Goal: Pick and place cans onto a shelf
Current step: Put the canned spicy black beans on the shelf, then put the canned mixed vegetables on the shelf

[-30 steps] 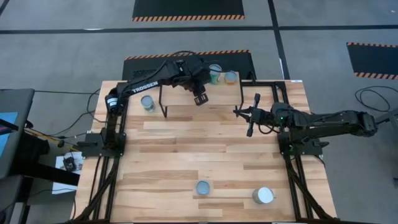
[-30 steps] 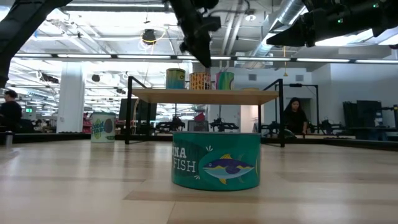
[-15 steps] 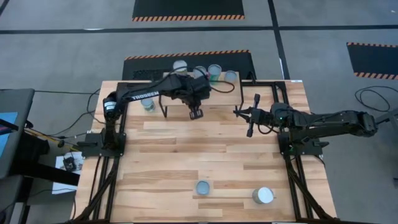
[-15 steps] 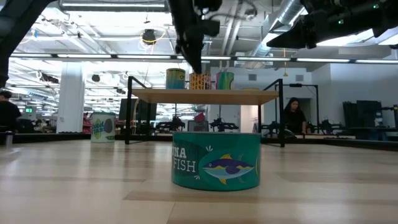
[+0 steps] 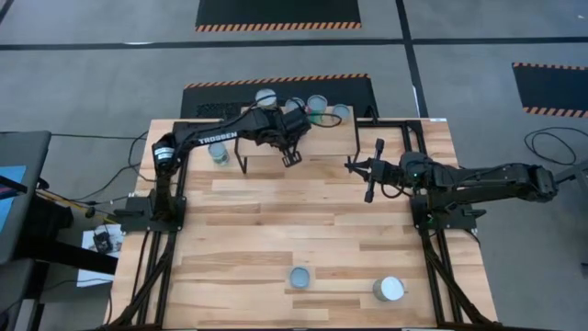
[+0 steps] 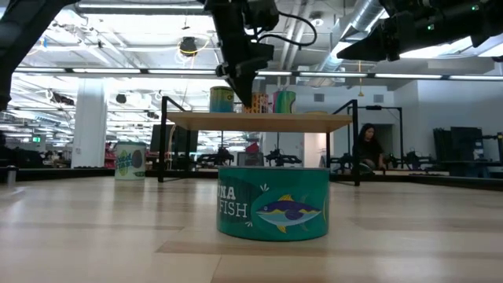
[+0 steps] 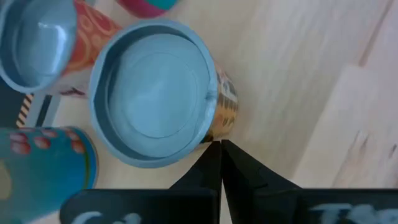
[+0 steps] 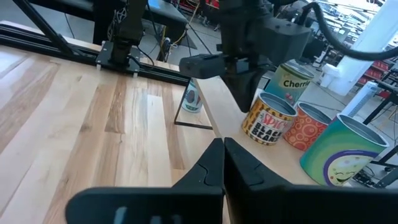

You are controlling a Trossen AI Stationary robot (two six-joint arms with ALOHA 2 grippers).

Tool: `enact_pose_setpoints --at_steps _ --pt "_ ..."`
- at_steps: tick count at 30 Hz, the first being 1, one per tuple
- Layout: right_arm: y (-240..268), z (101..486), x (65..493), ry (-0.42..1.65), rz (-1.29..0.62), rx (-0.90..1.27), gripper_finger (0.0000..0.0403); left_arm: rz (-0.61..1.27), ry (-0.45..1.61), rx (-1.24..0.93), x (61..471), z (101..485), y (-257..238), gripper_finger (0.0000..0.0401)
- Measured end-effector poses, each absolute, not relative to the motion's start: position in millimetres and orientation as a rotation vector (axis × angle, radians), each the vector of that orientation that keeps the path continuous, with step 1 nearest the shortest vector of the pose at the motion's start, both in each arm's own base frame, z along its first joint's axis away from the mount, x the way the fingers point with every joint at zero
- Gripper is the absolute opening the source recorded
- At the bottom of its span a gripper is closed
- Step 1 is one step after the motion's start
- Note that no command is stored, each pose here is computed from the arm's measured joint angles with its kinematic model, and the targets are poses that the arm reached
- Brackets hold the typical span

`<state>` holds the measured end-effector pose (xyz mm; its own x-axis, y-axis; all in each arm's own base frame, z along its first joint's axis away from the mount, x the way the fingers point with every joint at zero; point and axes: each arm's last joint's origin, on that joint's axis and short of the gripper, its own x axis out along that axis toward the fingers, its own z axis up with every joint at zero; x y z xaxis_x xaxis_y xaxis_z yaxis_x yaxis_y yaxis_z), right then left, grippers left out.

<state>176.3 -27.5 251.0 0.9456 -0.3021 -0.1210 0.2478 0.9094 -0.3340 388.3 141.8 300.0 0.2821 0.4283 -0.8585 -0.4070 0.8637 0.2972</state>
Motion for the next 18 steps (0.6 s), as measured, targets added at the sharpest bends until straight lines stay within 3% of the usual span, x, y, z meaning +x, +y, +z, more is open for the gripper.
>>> enact_pose_setpoints --at_steps 13,18 --pt "-27.5 250.9 176.3 0.173 -0.285 -0.323 0.0016 0.548 1.172 0.016 384.0 303.4 145.4 0.0000" --pt "-27.4 250.6 176.3 0.176 -0.284 -0.324 0.0013 0.516 1.153 0.012 360.2 337.7 125.7 0.0000"
